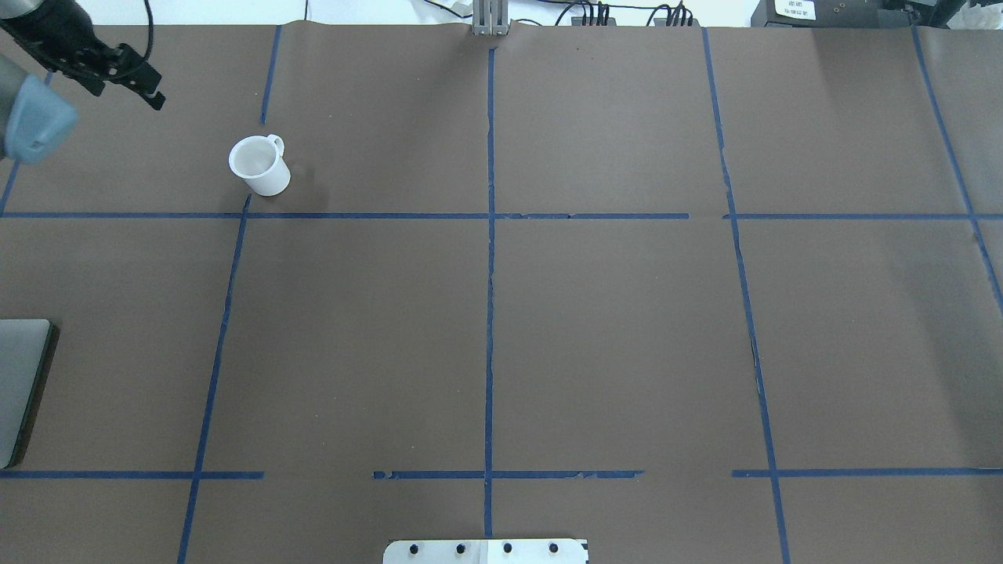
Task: Place cup on laptop
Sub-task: 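Reach the left gripper out over the white cup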
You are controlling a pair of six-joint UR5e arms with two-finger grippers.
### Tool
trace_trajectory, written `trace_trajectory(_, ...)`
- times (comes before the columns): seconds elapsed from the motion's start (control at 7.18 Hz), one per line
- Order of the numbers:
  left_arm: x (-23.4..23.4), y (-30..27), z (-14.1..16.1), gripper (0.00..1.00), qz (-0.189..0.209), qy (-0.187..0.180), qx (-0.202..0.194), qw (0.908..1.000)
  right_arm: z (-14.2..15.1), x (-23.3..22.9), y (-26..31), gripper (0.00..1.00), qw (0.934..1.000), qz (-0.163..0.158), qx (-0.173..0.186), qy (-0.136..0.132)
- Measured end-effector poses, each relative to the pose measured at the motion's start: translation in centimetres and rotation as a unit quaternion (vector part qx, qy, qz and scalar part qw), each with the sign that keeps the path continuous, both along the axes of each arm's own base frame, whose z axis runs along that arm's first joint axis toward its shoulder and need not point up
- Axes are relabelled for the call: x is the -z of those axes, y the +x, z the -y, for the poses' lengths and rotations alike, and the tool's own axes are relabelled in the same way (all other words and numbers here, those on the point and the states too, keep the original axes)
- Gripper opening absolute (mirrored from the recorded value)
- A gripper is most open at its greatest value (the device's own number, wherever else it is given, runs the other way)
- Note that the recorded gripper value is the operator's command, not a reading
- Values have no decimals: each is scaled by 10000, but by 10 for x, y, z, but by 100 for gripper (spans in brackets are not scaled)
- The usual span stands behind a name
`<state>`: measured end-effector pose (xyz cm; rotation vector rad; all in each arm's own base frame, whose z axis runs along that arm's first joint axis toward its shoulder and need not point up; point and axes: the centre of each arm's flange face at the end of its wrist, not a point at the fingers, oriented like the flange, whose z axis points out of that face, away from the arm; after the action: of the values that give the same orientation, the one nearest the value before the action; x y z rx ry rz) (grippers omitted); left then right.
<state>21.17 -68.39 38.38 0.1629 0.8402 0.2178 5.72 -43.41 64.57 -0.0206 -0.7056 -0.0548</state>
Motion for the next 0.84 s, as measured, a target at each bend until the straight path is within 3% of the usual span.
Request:
trace_trajectory(0.42, 8, 95, 38, 100, -124, -274, 243, 9993, 0, 0, 0, 100, 10000, 0, 0, 0)
trace_trajectory(0.84, -9, 159, 39, 98, 85, -341, 212, 9992, 0, 0, 0, 100, 10000, 0, 2, 2)
